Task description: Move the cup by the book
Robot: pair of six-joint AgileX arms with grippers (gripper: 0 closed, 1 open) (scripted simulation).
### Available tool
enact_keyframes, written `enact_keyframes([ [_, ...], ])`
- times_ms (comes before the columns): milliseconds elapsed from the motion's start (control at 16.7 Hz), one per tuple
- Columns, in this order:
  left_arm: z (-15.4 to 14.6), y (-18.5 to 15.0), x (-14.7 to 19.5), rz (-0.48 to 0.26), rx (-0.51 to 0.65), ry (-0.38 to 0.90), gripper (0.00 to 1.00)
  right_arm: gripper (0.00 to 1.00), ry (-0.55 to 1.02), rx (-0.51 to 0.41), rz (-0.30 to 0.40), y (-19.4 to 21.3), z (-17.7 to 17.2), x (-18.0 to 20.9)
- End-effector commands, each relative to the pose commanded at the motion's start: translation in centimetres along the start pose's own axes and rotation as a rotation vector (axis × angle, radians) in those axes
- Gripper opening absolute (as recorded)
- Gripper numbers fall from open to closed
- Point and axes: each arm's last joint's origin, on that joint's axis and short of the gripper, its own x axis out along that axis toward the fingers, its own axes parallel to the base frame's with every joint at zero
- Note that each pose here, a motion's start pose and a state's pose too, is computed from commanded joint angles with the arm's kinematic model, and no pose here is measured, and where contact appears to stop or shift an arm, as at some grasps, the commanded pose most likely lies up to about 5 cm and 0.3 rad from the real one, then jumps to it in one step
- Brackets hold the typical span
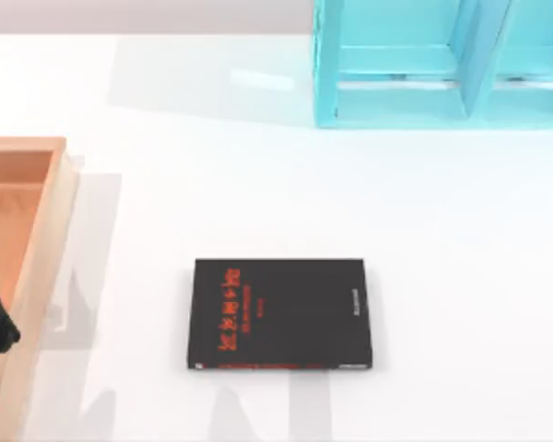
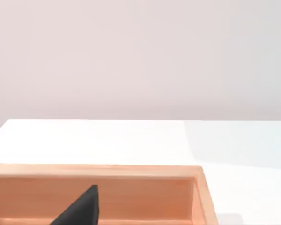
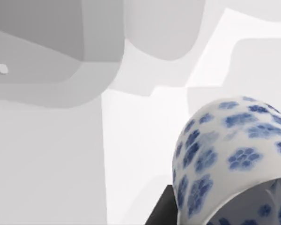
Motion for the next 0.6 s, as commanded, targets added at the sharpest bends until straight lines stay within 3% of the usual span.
enact_keyframes([
  [300,0.0,0.0,0.0,0.0,0.0,0.0,1.0,0.0,-0.002,0.085,0.014,-3.1,1.4,-1.8],
  [600,0.0,0.0,0.0,0.0,0.0,0.0,1.0,0.0,0.005,0.32,0.049,-7.6,5.4,-3.5],
])
